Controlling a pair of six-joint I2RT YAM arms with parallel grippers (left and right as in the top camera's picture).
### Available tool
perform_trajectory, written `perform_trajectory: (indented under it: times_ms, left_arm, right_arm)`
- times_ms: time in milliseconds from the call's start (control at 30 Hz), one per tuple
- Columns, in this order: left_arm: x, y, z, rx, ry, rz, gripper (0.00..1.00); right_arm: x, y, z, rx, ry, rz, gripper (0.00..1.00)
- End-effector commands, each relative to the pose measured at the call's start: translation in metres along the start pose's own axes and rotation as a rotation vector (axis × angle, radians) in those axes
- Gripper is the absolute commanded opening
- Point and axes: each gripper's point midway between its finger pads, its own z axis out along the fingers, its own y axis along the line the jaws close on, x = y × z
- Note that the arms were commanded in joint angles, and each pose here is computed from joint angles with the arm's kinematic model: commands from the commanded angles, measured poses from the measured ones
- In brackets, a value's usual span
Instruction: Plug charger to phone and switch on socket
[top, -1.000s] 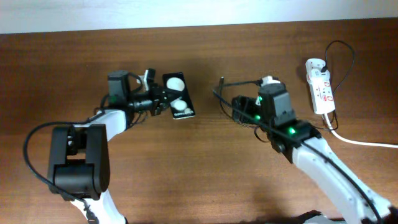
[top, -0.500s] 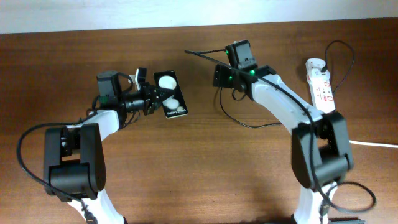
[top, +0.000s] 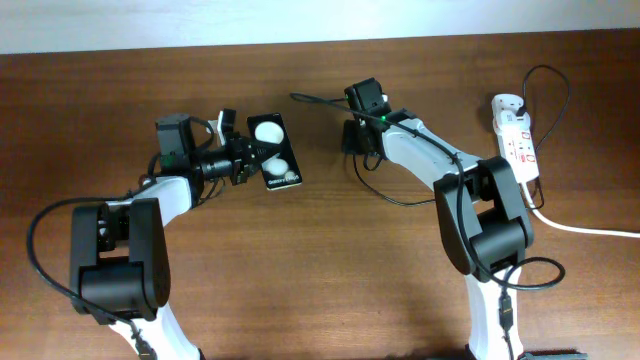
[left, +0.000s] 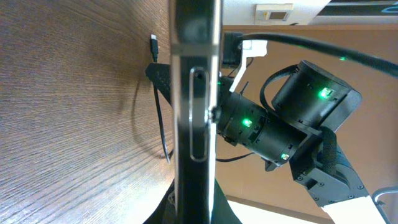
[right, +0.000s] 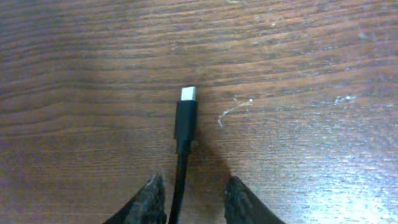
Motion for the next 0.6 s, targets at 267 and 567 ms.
perform_trajectory:
  times_ms: [267,567]
  left_arm:
    - [-0.001,-0.007,-0.002,0.028,0.020,0.034,0.00]
    - [-0.008,-0.002,-0.001,-0.006,-0.022,0.035,0.00]
  right_arm:
    - [0.021,-0.012,0.000,0.074,0.094,-0.005,0.04]
    - [0.030,0.001,-0.175,-0.090,0.139,-0.098,0.04]
